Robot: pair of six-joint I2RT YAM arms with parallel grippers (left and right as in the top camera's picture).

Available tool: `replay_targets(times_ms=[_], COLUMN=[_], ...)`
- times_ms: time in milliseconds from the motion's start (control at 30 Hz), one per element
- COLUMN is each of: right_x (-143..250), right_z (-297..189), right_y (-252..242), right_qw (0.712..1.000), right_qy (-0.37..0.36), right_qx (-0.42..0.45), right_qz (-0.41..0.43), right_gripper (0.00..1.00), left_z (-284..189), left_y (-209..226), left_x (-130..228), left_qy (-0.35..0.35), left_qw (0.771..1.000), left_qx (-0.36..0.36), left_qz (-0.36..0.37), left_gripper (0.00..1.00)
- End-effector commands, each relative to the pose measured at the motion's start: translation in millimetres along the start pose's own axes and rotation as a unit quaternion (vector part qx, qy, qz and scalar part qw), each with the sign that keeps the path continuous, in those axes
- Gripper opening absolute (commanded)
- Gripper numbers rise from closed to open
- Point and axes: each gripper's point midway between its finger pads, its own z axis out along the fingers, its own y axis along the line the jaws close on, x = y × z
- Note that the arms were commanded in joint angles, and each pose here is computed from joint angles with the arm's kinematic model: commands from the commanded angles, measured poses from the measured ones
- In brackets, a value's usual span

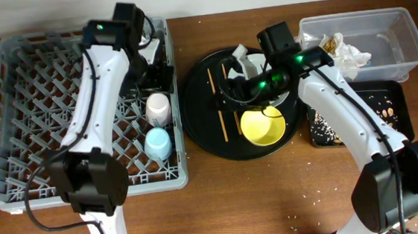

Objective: Sort waste into correct bins and load items into the dishwasher rack
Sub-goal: 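Carry the pink cup with the left gripper and place it upside down in the rack, then move the right arm aside and reach the left gripper to the yellow bowl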

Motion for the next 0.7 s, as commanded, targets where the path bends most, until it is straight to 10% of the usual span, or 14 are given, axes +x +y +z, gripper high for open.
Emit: replay_targets(times_ms=[0,400,667], right_x=[0.3,57.7,112.9], right_z=[-31.7,-201.2,-282.3], right_y=[-8.4,-1.0,-23.7], right_qw=[0.997,0.916,0.823], right_qy=[-0.033,-0.256,-0.367], right_qx=[0.074,0.305,0.398], right_qz=[-0.02,0.056,0.172], right_gripper=[0.85,0.84,0.83], left_z=[-44.8,-142.4,-68.2], left_y=[-12.9,-65.6,-146.5], left_x=[-6.4,23.6,24.4], left_qy=[-0.039,-0.142,-0.083], left_qw=[0.999,0.987,0.983], left_qx=[0.019,0.046,0.068], left_qz=[0.006,0.067,0.151], left_gripper=[0.87,0.86,0.82])
